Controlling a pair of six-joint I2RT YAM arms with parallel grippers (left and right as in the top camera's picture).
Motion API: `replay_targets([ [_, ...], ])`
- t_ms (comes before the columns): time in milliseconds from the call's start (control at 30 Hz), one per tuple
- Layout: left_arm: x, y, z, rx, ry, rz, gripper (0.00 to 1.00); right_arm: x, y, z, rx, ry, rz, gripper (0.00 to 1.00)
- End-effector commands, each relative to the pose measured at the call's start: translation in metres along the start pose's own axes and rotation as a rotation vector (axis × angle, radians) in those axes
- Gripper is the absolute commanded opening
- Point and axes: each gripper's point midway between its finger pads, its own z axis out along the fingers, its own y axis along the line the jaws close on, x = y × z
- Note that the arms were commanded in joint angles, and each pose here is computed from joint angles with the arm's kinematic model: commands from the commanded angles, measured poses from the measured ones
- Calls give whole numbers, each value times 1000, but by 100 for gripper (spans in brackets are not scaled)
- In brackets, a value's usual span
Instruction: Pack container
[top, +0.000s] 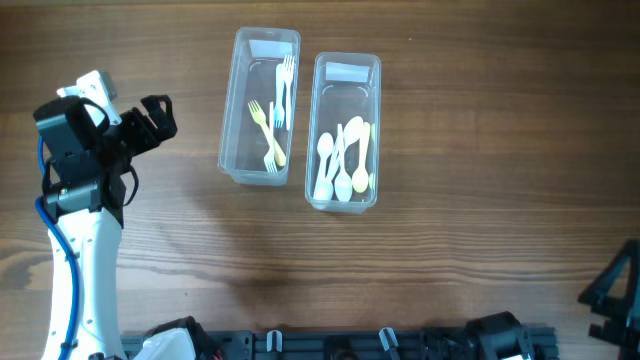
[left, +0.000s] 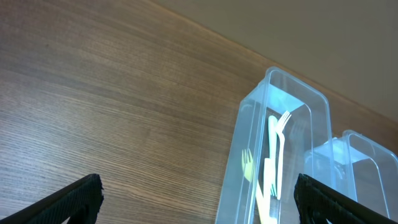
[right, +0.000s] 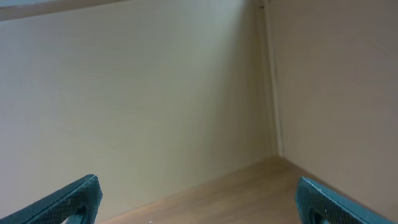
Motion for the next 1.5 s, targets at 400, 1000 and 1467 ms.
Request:
replay_targets([
  [400,-10,-1,-6,-3,-30,-8,100,170,27,57,-37,214,287,100],
  [1000,-10,-1,-6,-3,-30,-8,100,297,58,75,-284,338,-28,100],
  [1467,-10,-1,-6,-3,-30,-7,100,294,57,77,-386,272,-334,100],
])
